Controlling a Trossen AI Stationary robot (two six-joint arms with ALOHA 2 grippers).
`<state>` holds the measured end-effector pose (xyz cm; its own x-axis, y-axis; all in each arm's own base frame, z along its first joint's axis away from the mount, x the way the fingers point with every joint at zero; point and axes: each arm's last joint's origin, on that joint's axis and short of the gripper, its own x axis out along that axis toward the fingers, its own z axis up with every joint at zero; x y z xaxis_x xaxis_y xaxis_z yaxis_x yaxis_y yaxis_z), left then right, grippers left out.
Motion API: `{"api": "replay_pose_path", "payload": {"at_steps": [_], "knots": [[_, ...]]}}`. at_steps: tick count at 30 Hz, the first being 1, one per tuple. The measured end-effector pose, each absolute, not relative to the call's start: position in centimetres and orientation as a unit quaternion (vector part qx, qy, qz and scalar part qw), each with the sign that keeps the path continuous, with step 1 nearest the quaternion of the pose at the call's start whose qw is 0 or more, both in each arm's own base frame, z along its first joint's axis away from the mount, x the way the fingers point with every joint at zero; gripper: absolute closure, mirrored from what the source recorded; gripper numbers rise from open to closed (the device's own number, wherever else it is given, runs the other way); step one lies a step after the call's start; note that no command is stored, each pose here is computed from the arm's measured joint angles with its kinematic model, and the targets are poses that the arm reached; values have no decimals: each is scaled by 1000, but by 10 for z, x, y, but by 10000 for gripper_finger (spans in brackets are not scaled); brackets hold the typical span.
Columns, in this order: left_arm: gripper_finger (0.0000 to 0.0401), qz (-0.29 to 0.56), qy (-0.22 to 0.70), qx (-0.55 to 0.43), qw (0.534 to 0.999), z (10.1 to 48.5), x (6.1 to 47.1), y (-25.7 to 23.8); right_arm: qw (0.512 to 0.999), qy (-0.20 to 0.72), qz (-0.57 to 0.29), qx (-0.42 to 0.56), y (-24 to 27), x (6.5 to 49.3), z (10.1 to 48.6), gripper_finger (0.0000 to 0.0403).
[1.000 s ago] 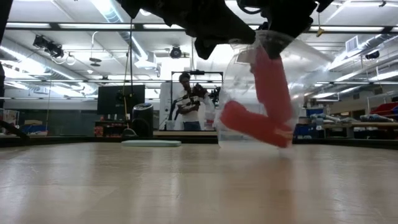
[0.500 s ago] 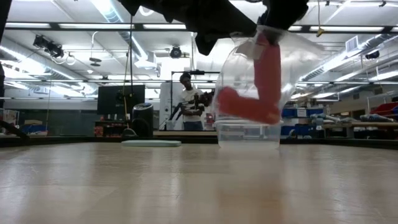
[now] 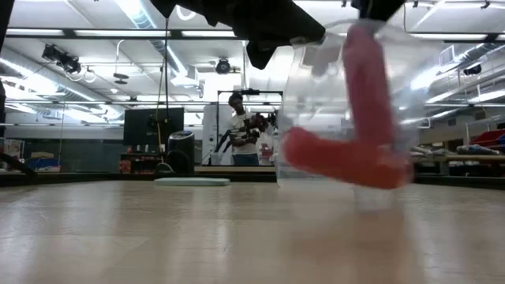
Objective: Roll bandage
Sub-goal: Put the rolled pink bandage into the transparent zip bag
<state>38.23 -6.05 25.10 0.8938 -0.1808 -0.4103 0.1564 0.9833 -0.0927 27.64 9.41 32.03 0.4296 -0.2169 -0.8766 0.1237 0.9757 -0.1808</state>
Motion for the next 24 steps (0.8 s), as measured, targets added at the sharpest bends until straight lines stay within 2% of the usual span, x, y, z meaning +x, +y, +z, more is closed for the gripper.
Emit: {"api": "replay_pose_path", "payload": {"at_steps": [4,13,18,24], "knots": [[380,-85,216,-28,972,250,382,-60,830,546,-103,-47,101,267,318,195],[380,-84,209,-31,974,252,383,-60,854,511,-88,-45,104,277,318,197],[380,-85,206,-31,974,252,383,-60,846,527,-73,-39,101,280,299,198],[380,-85,197,-31,976,254,383,-60,874,482,-40,-35,96,304,286,198]]}}
